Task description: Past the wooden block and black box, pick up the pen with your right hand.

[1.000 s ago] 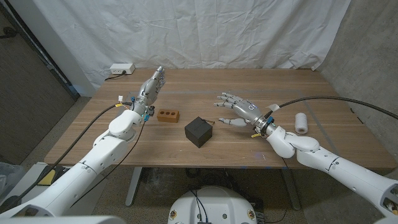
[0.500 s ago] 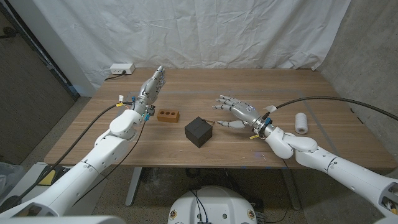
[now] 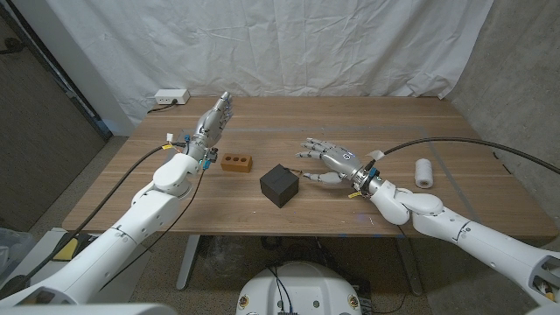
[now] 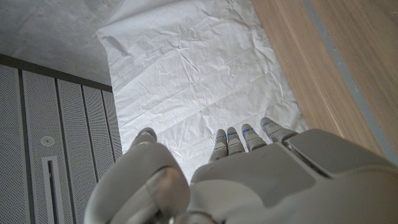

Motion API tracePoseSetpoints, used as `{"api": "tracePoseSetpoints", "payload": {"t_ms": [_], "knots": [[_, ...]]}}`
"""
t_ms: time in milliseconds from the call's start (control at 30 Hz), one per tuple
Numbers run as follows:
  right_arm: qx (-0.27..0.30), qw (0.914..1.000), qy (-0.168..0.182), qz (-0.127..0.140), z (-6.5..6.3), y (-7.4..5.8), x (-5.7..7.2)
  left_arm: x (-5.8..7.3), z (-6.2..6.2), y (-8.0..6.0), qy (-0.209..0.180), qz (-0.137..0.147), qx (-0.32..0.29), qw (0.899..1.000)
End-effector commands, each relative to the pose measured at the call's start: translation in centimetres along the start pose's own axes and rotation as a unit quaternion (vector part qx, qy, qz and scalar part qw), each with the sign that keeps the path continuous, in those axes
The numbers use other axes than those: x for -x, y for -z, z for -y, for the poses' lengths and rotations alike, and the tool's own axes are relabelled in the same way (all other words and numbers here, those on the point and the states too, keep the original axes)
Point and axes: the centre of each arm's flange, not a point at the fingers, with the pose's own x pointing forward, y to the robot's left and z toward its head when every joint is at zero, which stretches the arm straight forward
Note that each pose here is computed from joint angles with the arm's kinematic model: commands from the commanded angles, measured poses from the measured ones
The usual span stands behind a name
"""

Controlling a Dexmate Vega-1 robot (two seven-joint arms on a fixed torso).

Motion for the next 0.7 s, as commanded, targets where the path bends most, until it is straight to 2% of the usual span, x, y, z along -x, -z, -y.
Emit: {"api": "tracePoseSetpoints", "payload": {"t_ms": [33, 700], "knots": [[0.009, 0.9999, 0.007, -0.004, -0.7, -0.2, -0.1, 0.4, -0.1, -0.2, -0.001, -0.001, -0.002, 1.0], [0.008, 0.9998, 0.014, -0.012, -1.7, -0.4, -0.6, 0.2, -0.1, 0.3, 0.001, -0.006, 0.003, 1.0]]}}
